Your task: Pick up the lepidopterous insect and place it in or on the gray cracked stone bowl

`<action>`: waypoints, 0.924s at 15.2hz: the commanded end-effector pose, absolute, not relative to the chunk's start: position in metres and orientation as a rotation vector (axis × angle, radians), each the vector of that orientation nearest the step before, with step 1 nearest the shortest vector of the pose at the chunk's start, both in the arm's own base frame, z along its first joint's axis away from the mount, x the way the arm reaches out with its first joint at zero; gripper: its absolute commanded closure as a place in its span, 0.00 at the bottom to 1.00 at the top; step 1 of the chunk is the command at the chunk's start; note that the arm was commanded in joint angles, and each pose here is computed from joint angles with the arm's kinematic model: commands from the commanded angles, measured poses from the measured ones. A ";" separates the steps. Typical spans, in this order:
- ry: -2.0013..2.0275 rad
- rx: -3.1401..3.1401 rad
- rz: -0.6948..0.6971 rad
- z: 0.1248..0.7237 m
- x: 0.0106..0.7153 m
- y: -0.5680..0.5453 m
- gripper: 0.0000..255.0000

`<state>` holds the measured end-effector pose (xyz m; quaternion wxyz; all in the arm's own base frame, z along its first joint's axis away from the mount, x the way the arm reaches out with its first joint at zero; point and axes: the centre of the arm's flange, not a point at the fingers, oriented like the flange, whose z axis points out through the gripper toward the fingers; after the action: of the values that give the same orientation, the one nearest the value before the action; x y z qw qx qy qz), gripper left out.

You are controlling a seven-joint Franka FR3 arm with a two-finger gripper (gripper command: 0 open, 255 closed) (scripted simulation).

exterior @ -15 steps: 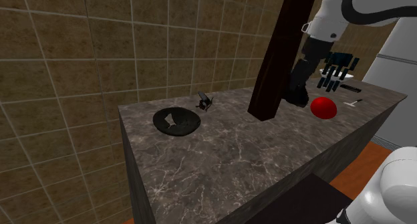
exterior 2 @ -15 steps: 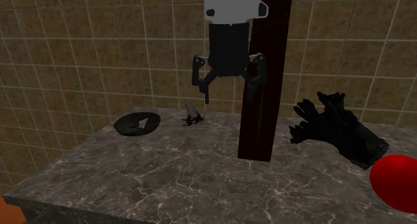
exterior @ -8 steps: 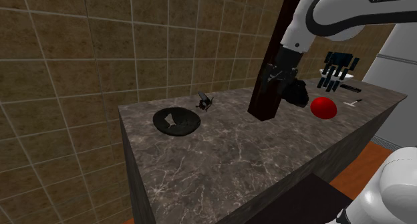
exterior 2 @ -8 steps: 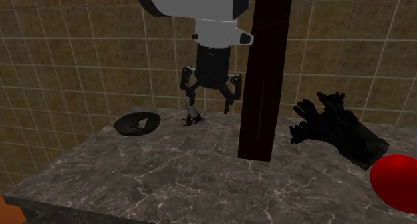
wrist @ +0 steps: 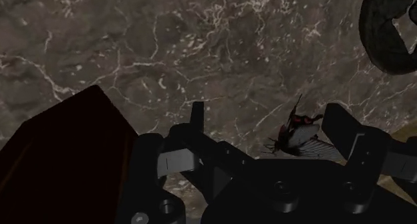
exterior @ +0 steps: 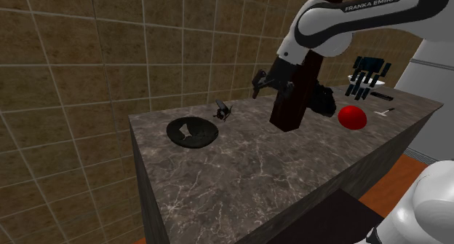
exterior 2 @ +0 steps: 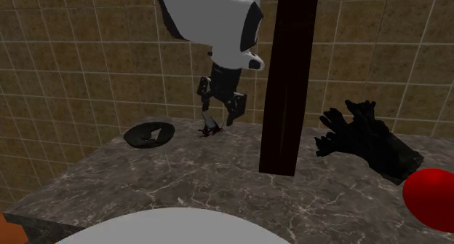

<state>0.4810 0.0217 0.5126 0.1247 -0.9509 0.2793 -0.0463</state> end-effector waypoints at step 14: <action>1.325 -2.354 -0.118 0.437 0.594 0.018 0.00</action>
<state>0.5921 0.0173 0.4419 0.2167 -0.8504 0.4776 -0.0426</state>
